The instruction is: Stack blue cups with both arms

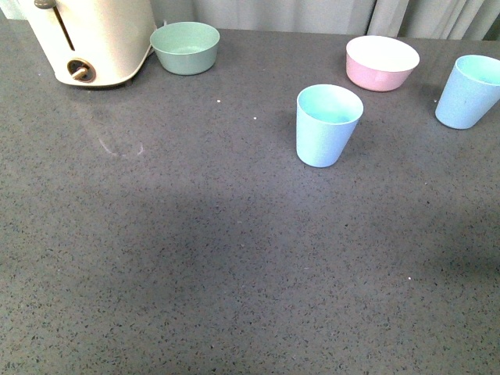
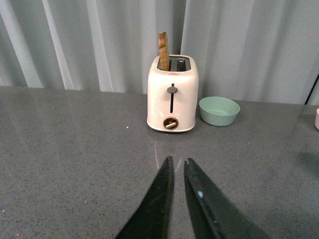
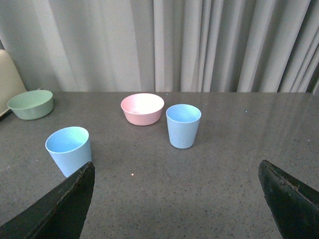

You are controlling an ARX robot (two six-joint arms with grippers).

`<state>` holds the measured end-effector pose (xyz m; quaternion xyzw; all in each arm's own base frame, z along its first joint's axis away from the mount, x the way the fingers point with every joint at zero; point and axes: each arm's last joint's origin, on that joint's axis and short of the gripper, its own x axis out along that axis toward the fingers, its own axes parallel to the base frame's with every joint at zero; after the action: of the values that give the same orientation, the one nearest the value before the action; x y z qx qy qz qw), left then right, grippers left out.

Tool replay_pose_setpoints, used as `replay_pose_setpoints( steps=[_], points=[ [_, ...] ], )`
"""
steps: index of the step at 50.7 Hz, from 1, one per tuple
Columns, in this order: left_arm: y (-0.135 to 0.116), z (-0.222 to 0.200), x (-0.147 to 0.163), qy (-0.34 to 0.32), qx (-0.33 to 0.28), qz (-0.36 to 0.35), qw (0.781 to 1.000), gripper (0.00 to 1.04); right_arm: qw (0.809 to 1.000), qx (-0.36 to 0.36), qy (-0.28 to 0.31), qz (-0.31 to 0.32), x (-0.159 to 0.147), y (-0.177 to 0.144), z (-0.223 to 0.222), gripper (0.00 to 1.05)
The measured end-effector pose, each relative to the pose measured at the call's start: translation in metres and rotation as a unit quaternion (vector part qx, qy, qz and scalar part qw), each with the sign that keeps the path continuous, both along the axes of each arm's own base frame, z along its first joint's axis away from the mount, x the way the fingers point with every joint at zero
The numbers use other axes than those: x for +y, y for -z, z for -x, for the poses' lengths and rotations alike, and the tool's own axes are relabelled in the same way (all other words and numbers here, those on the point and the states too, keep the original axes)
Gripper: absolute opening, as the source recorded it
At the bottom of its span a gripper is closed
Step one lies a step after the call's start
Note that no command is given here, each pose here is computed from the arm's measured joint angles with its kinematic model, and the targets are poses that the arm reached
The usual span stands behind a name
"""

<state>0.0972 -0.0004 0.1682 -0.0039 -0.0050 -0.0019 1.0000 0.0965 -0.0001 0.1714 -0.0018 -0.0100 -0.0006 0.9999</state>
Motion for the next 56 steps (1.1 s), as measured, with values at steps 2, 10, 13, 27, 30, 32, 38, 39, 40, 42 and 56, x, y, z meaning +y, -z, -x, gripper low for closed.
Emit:
replay_pose_setpoints(
  steps=[2,10,13,27,30,32,38,39,40,42,56],
  points=[
    [0.0,0.0,0.0,0.0,0.0,0.0,1.0,0.21,1.0,0.0,0.0,0.0,0.0,0.0,0.0,0.96],
    [0.0,0.0,0.0,0.0,0.0,0.0,1.0,0.44,0.992,0.114,0.003,-0.049,-0.001,0.004,-0.002,0.96],
    [0.0,0.0,0.0,0.0,0.0,0.0,1.0,0.53,0.984,0.165,0.005,-0.067,-0.005,0.006,-0.008,0.96],
    [0.0,0.0,0.0,0.0,0.0,-0.001,1.0,0.95,0.978,0.207,-0.02,0.035,-0.051,-0.039,-0.105,0.96],
    [0.0,0.0,0.0,0.0,0.0,-0.001,1.0,0.96,0.968,0.233,-0.042,0.085,-0.055,-0.039,-0.137,0.96],
    [0.0,0.0,0.0,0.0,0.0,-0.001,1.0,0.96,0.958,0.257,-0.064,0.113,-0.056,-0.037,-0.159,0.96],
    [0.0,0.0,0.0,0.0,0.0,-0.001,1.0,0.96,0.929,0.303,-0.121,0.177,-0.054,-0.033,-0.212,0.96],
    [0.0,0.0,0.0,0.0,0.0,-0.001,1.0,0.96,0.924,0.309,-0.13,0.185,-0.053,-0.032,-0.219,0.96],
    [0.0,0.0,0.0,0.0,0.0,-0.001,1.0,0.96,0.92,0.314,-0.137,0.191,-0.052,-0.032,-0.226,0.96],
    [0.0,0.0,0.0,0.0,0.0,-0.001,1.0,0.96,0.911,0.322,-0.149,0.21,-0.051,-0.031,-0.239,0.96],
    [0.0,0.0,0.0,0.0,0.0,-0.001,1.0,0.96,0.865,0.368,-0.195,0.28,-0.038,-0.001,-0.305,0.96]
  ],
)
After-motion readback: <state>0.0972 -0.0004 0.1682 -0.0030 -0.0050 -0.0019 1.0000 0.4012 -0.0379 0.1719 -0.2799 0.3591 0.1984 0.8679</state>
